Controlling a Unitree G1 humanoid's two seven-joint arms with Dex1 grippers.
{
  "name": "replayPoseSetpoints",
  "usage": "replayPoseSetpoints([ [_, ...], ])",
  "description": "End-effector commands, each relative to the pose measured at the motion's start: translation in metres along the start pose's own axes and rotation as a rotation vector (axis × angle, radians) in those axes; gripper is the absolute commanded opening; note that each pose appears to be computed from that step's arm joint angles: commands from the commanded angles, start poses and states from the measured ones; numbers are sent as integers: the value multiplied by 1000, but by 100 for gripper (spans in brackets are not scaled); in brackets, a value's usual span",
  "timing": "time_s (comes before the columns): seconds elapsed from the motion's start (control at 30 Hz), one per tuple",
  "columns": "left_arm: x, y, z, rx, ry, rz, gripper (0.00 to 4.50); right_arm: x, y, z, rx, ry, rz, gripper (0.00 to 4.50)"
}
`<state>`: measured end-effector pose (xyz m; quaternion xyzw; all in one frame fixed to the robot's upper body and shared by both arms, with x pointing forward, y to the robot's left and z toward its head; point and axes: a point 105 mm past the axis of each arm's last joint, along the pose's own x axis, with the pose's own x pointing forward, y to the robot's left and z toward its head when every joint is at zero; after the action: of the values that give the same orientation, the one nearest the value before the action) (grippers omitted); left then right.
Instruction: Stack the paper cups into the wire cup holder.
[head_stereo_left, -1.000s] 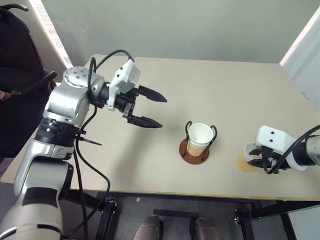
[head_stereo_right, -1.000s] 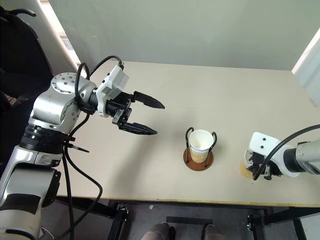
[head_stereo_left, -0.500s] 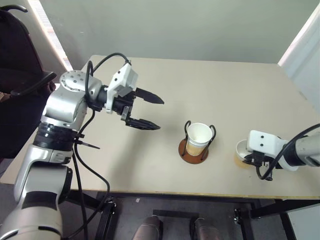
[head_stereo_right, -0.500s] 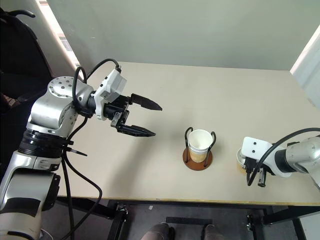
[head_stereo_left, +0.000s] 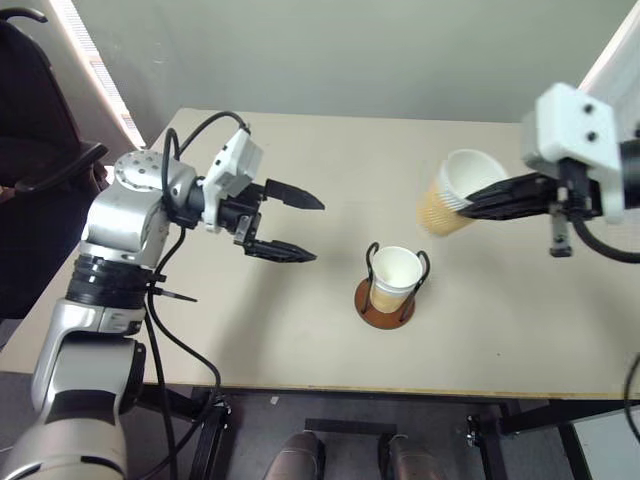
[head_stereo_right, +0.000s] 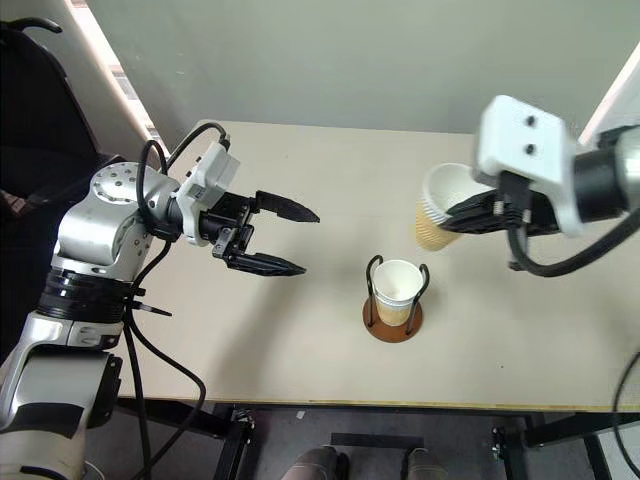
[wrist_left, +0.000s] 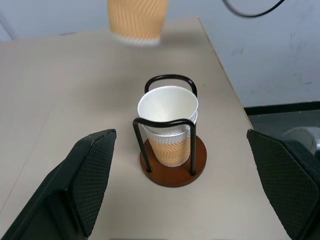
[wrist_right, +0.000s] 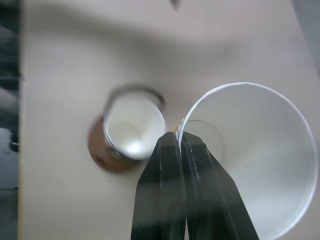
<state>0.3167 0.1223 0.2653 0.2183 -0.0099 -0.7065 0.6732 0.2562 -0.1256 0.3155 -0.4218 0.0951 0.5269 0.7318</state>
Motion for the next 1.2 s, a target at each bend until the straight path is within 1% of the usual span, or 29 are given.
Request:
replayPoseSetpoints([
  [0.03, -2, -4, 12, 56, -32, -35, 450, 14, 4, 9, -26, -12, 55, 4],
  [0.1, -2, -5, 13, 57, -32, -37, 450, 23, 7, 8, -31, -11, 89, 4],
  [0.2, -4, -7, 14, 61, -33, -37, 450, 35, 10, -1, -31, 10, 130, 4],
  [0.47, -6, -8, 17, 69, -34, -28, 450, 49, 18, -20, -50, 65, 195, 4],
  [0.67, -5, -8, 17, 73, -33, -26, 450, 63, 23, -24, -72, 65, 228, 4],
  [0.77, -3, -8, 17, 75, -31, -27, 450, 75, 20, -13, -87, 29, 222, 65],
  [0.8, -3, -8, 17, 75, -30, -27, 450, 77, 19, -10, -91, 18, 217, 94],
  [0.87, -3, -8, 17, 74, -29, -27, 450, 76, 12, -2, -88, -13, 191, 167],
  [0.97, -3, -9, 17, 73, -27, -22, 450, 64, -3, 6, -72, -35, 126, 270],
  [1.03, -4, -8, 17, 74, -27, -13, 450, 48, -16, 10, -44, -61, 64, 344],
  [1.07, -4, -8, 18, 73, -28, -7, 450, 38, -21, 12, -16, -83, 35, 373],
  [1.17, -10, -6, 18, 65, -23, 19, 450, 13, -32, 17, 79, -154, -41, 373],
  [1.2, -13, -5, 17, 62, -14, 35, 450, 3, -36, 13, 121, -163, -73, 373],
])
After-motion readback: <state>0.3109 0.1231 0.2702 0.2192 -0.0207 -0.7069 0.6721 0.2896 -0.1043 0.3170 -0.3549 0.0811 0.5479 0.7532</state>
